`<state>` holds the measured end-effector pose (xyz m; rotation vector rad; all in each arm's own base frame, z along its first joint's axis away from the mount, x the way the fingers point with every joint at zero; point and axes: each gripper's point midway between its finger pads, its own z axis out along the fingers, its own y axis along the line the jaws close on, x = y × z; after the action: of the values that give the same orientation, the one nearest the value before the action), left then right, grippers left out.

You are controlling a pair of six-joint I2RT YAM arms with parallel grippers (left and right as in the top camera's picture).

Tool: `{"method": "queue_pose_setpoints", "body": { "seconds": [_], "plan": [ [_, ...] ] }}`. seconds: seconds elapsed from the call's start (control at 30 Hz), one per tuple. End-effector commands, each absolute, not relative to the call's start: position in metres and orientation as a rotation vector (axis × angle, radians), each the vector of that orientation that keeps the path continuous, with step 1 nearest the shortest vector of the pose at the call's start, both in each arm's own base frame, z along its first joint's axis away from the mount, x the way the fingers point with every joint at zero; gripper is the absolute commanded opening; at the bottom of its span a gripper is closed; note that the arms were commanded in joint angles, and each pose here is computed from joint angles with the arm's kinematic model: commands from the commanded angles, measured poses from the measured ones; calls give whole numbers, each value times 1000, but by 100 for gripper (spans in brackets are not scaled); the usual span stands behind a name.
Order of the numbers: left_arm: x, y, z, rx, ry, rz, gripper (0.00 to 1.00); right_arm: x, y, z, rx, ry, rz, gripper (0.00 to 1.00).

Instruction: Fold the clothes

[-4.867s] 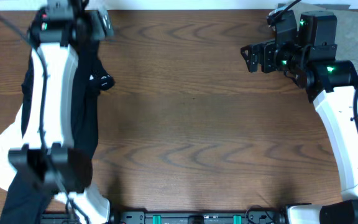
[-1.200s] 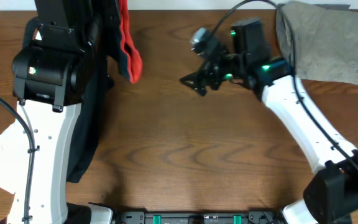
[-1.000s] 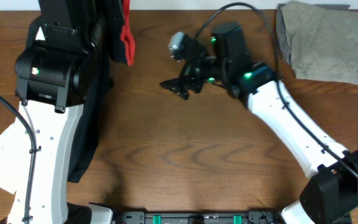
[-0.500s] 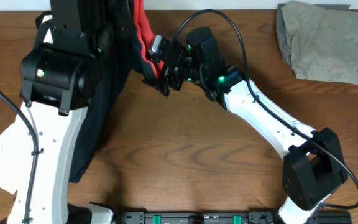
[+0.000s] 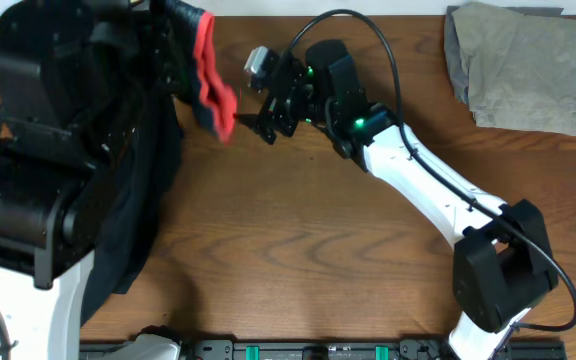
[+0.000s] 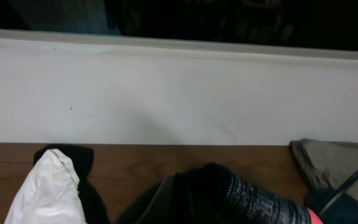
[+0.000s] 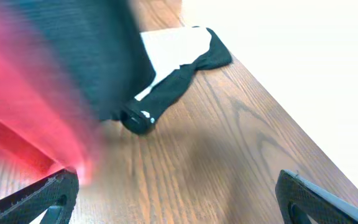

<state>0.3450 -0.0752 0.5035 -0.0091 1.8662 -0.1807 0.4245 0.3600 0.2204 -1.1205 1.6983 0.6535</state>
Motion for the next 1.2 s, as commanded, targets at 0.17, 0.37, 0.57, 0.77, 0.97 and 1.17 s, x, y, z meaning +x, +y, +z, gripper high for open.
{"method": "queue_pose_setpoints", "body": {
  "seconds": [0.17,0.37,0.57,0.77,0.97,1.17],
  "plan": [
    [344,-78,505,-9,1867,-203,6,411,367,228,-1146,1672,820,99],
    [344,-77,504,-14,1873,-193,6,394,366,238,-1188,1625,983,99],
    [345,-77,503,-14,1874,-195,6,389,363,235,-1193,1650,1034,99],
    [344,-79,503,-13,1878,-211,6,393,372,230,-1182,1660,973,98],
    [344,-79,503,-13,1877,-211,6,383,383,229,-1202,1651,996,97],
    [344,-83,502,-8,1880,-239,6,380,401,219,-1189,1673,973,85]
  ]
}}
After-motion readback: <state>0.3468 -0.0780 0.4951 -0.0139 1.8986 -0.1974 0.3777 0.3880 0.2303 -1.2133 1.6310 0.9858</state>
